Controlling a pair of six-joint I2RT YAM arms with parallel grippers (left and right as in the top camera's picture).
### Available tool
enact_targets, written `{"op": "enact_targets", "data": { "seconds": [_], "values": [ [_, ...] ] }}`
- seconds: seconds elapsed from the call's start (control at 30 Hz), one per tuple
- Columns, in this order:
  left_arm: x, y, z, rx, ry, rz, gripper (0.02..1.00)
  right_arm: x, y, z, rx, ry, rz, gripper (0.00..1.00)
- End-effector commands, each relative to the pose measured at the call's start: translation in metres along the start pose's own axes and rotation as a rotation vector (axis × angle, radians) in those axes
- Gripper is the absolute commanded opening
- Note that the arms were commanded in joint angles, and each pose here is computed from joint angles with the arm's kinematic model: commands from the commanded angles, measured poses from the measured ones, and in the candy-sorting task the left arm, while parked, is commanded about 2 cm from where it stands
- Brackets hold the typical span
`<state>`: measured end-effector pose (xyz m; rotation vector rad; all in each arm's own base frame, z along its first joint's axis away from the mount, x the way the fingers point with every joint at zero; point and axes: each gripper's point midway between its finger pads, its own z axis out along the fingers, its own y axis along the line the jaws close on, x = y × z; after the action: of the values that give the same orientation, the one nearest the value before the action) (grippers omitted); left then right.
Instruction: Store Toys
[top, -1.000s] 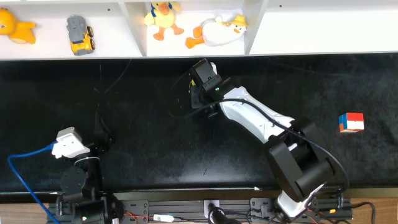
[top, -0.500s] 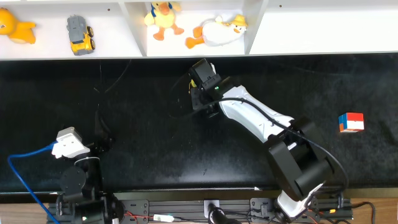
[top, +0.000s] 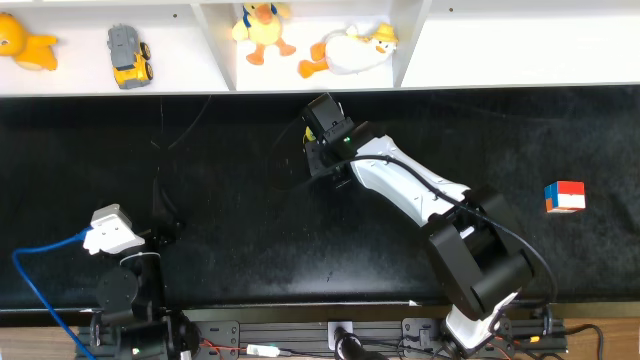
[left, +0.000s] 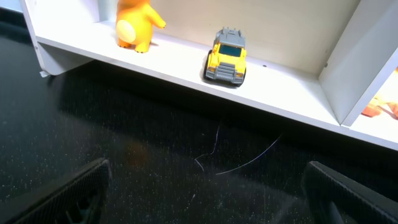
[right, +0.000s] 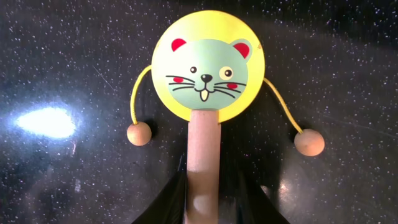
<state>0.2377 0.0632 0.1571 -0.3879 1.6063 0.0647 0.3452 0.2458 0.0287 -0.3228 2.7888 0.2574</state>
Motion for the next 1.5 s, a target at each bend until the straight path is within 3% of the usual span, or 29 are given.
{"op": "enact_targets", "data": {
  "seconds": [0.03, 0.6, 0.93, 1.5],
  "values": [
    [0.001, -0.003, 0.0, 0.015, -0.004, 0.023, 0.998, 0.023, -0.007, 0.022, 0.029, 0.083, -0.023, 0.163],
    [0.001, -0.003, 0.0, 0.015, -0.004, 0.023, 0.998, 0.023, -0.007, 0.022, 0.027, 0.084, -0.029, 0.058],
    [0.001, -0.003, 0.0, 0.015, -0.004, 0.023, 0.998, 0.019, 0.006, 0.016, -0.033, 0.091, -0.001, 0.047],
    [0.001, -0.003, 0.0, 0.015, -0.004, 0.023, 0.998, -0.041, 0.036, -0.061, -0.061, 0.051, -0.04, 0.045]
  ]
}}
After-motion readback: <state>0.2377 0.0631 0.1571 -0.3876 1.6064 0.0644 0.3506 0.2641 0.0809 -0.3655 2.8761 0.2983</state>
